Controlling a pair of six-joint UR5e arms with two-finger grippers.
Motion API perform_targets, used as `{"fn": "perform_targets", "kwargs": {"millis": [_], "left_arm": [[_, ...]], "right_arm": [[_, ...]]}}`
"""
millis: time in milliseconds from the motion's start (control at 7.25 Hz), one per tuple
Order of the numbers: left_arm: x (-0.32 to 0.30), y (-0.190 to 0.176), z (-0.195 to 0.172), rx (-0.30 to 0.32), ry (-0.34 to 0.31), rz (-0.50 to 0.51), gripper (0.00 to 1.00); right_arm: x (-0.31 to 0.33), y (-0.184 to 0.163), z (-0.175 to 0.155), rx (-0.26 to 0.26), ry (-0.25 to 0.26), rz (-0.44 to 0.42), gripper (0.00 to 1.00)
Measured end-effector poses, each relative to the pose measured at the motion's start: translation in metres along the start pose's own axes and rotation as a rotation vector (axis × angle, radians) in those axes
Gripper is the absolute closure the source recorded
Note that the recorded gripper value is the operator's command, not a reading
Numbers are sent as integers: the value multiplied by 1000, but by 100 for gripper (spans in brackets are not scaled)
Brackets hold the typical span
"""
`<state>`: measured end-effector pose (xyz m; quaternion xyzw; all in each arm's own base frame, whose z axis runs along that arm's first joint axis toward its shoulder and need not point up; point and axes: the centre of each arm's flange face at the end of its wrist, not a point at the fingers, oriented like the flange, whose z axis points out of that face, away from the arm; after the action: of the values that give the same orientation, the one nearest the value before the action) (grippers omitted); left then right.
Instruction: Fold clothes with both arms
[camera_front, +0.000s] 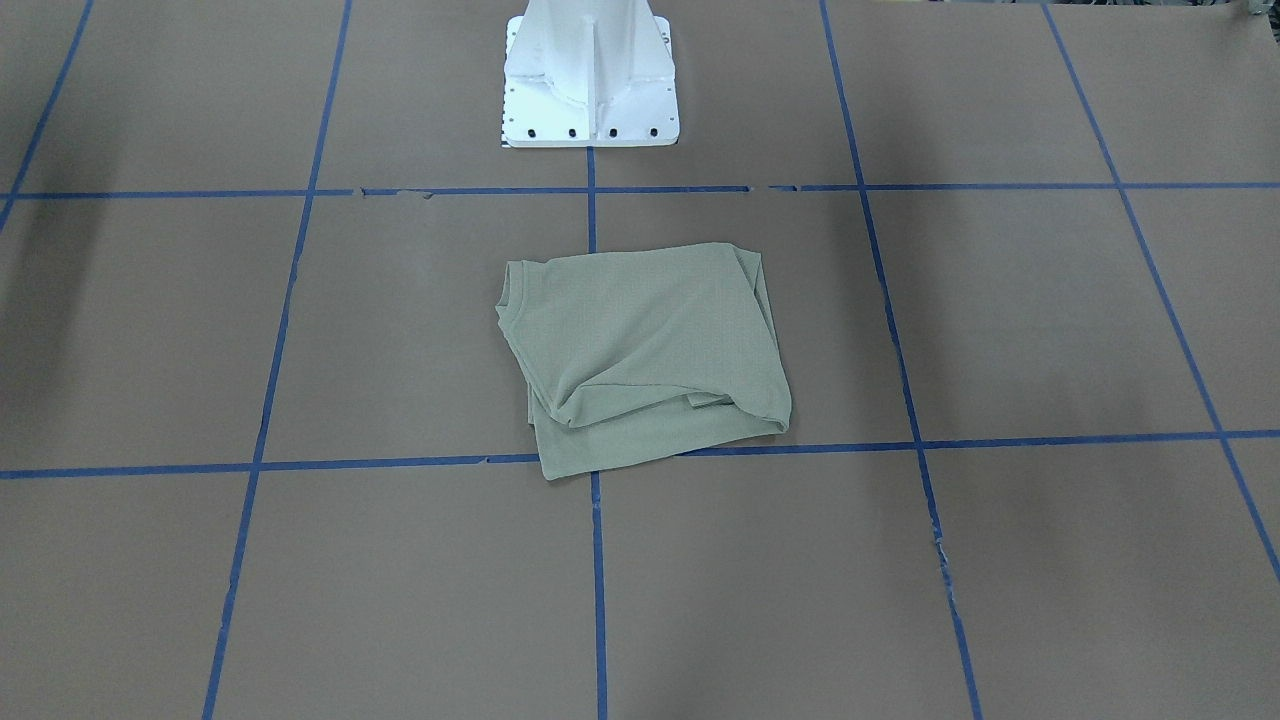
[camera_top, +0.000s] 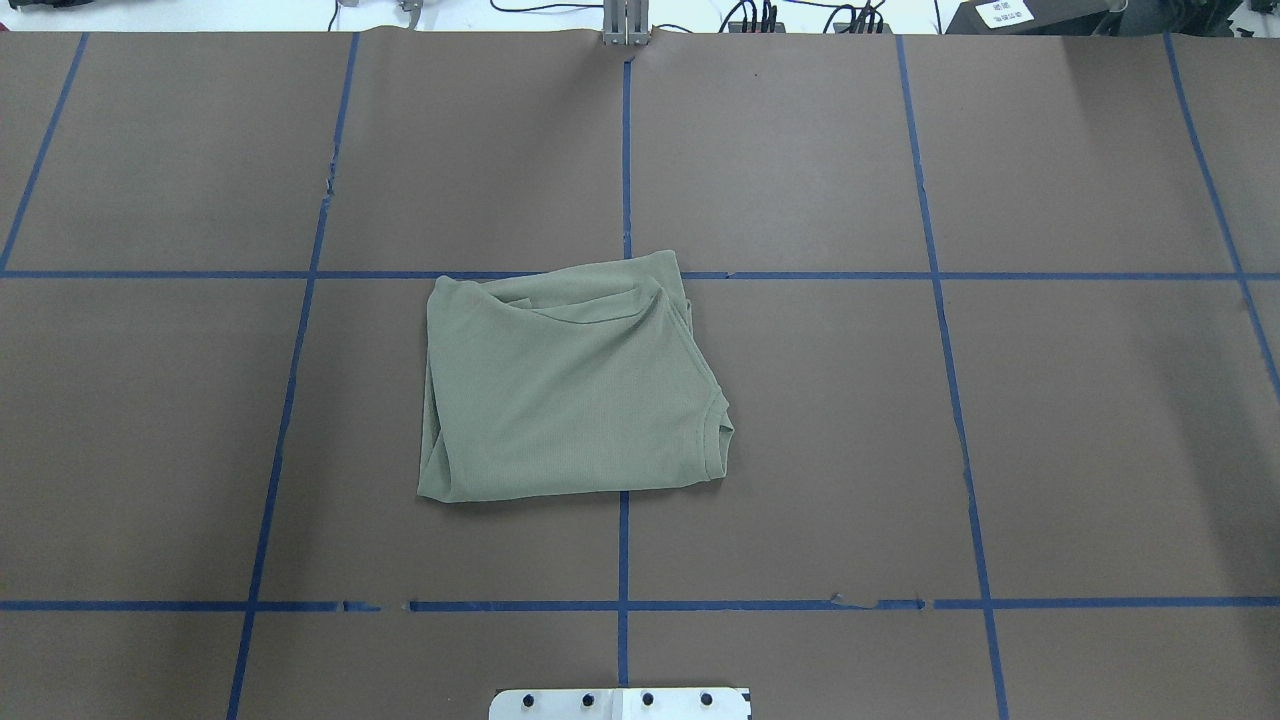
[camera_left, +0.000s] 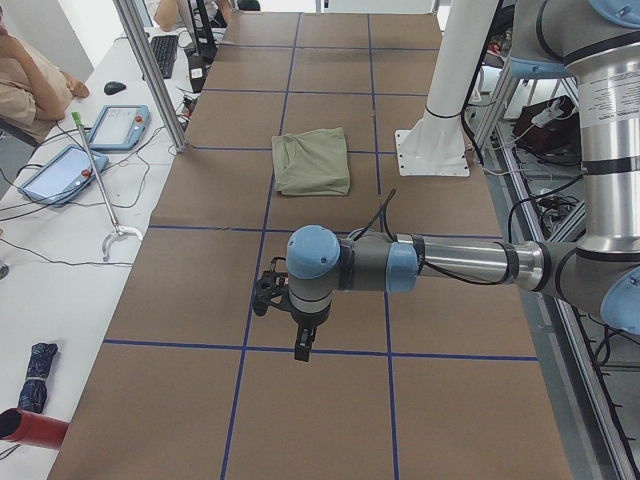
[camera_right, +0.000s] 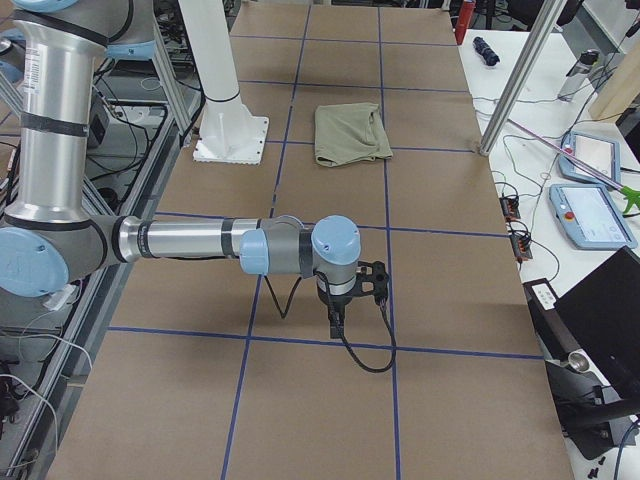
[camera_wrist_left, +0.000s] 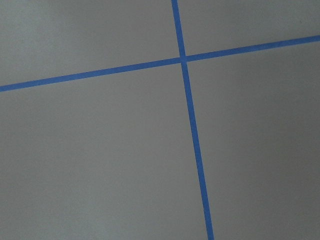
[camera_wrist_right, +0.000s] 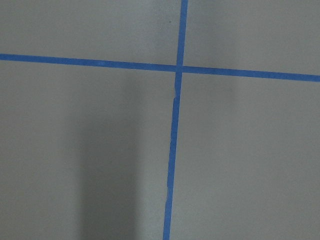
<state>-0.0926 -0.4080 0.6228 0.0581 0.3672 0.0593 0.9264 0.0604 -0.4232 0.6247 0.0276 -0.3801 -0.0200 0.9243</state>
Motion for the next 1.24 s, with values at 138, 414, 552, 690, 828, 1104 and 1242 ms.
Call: {"fn": "perform_targets", "kwargs": {"millis": [138,414,552,690,828,1104,1242], "left_arm": [[-1,0,1,-2,0,0,0],[-1,0,2,-2,0,3,0],[0,1,1,-1,1,5,0],[1,1,0,1,2,7,0],[2,1,-1,2,3,9,0],[2,1,-1,2,3,9,0],[2,2,-1,2,3,9,0]], "right_arm": [[1,3,6,-10,-22,6,0],[-1,4,8,-11,-62,9,0],[0,5,8,-11,-59,10,0],[1,6,8,-11,-48,10,0],[2,6,8,-11,-36,7,0],[3,6,8,-12,-15,0,0],[3,5,7,-11,-6,-5,0]]}}
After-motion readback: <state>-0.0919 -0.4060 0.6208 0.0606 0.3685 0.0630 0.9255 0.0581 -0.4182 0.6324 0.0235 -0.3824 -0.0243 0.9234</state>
